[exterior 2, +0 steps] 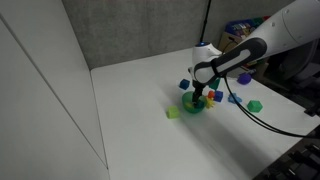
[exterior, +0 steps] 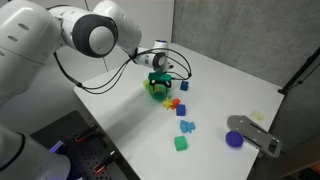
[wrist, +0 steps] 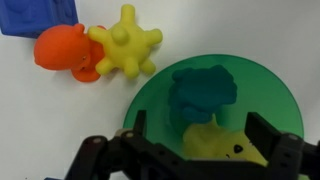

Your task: Pick up the blue toy from the green bowl and put it on the table, slide the green bowl a little backward on the table

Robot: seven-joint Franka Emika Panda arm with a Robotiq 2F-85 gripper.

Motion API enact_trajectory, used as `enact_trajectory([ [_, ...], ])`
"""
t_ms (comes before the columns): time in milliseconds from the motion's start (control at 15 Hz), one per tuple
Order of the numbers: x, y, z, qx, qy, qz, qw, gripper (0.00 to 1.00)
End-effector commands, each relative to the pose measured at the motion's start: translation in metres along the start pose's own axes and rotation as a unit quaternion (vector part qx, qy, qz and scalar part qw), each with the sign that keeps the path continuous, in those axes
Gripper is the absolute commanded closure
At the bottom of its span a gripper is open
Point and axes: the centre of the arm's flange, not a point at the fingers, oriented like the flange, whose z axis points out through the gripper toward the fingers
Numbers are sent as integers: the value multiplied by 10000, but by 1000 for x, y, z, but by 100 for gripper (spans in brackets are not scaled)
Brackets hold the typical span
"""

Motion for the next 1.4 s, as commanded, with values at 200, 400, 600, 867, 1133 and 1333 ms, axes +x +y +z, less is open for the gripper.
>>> enact_trajectory([
  [200,3,4,20,108,-13,-354,9993,0],
  [400,3,3,26,84,-92,-396,9991,0],
  [600,4,3,27,-27,-171,-403,9990,33],
  [867,11,2,9,-137,-199,-310,9992,66],
  [1133,22,2,-19,-154,-229,-61,9996,79],
  [1333,28,3,-44,-122,-196,90,9997,85],
])
